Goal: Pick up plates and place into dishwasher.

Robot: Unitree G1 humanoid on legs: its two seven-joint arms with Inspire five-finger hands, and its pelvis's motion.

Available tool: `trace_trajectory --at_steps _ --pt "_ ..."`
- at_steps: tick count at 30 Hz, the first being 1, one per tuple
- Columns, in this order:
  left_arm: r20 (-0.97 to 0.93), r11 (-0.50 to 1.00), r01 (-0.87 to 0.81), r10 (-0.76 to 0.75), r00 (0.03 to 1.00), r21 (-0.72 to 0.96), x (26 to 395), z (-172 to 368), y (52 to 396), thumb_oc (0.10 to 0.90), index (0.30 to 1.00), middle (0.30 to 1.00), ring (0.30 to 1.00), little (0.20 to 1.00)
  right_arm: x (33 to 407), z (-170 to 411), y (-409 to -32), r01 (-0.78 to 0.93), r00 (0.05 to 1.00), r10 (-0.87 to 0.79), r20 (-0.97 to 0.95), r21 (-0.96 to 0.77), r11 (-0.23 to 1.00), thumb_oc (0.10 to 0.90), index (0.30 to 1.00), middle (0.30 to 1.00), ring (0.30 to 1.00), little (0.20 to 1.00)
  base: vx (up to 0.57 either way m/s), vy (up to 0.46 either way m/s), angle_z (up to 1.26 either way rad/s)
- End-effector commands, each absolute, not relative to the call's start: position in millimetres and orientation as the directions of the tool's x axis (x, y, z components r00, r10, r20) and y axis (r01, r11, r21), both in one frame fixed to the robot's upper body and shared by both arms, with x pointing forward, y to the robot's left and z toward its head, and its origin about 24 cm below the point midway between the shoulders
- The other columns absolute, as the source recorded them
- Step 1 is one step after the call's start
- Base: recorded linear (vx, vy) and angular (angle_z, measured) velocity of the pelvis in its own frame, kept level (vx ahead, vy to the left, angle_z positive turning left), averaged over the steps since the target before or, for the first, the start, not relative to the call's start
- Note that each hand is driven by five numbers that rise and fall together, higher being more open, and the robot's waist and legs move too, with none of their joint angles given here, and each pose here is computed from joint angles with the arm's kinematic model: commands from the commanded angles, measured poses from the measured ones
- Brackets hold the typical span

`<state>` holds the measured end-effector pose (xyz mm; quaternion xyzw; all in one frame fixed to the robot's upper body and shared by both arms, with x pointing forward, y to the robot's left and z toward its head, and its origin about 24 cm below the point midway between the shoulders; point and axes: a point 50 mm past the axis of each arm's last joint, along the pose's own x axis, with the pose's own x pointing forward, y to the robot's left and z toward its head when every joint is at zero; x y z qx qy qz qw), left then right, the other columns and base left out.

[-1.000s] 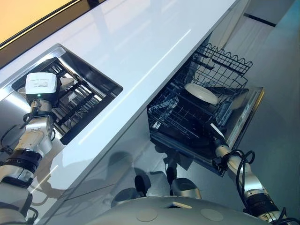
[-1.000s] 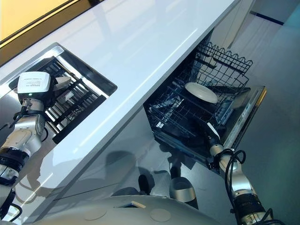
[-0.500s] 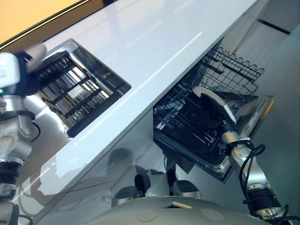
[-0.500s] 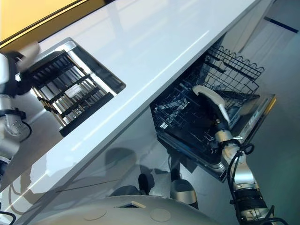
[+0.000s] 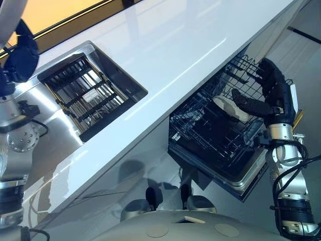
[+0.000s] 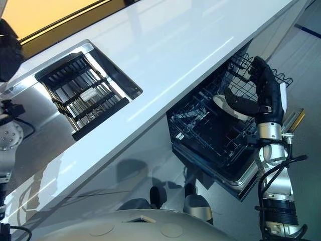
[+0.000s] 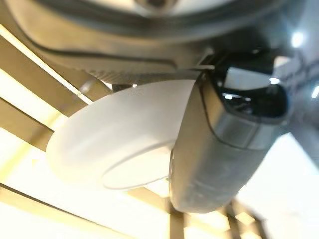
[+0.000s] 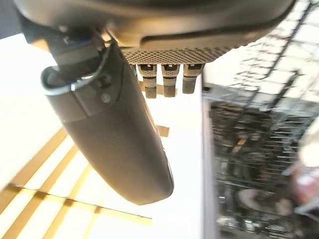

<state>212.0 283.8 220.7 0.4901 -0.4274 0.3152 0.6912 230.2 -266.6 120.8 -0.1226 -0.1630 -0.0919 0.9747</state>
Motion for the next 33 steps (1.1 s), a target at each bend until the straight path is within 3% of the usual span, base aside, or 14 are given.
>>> trace_trajectory --at_steps 1,8,14,20,27,33 --pt "0.937 0.511 -0.789 -0.121 0.327 0.341 212.3 251.7 256.6 0.100 0.300 0.300 0.300 0.200 223.3 208.1 -253.7 0.194 0.685 0.034 0.728 -0.227 0.954 0.800 0.900 0.900 0.900 0.900 0.00 0.000 0.00" --pt "0.832 0.636 -0.546 -0.332 0.443 0.545 239.8 248.0 203.9 0.100 0.300 0.300 0.300 0.200 228.1 238.4 -203.6 -0.151 0.534 0.375 0.758 -0.351 0.924 0.800 0.900 0.900 0.900 0.900 0.00 -0.003 0.01" --pt "0.711 0.627 -0.362 -0.497 0.497 0.690 261.2 239.7 169.2 0.100 0.300 0.300 0.300 0.200 241.5 253.5 -168.8 -0.222 0.462 0.522 0.717 -0.476 0.851 0.800 0.900 0.900 0.900 0.900 0.00 0.000 0.00" --pt "0.547 0.546 -0.158 -0.686 0.479 0.823 266.3 236.1 146.5 0.100 0.300 0.300 0.300 0.200 259.8 262.2 -164.4 -0.156 0.502 0.534 0.680 -0.536 0.829 0.800 0.900 0.900 0.900 0.900 0.03 -0.008 0.02" --pt "0.503 0.518 -0.112 -0.721 0.476 0.848 268.4 242.7 150.1 0.100 0.300 0.300 0.300 0.200 274.6 259.8 -174.8 -0.120 0.591 0.546 0.595 -0.604 0.788 0.800 0.900 0.900 0.900 0.900 0.04 -0.004 0.01" --pt "0.500 0.505 -0.127 -0.725 0.473 0.854 269.7 246.3 154.0 0.100 0.300 0.300 0.300 0.200 291.7 228.5 -177.3 -0.315 0.713 0.677 0.180 -0.781 0.539 0.800 0.900 0.900 0.900 0.900 0.02 -0.004 0.03"
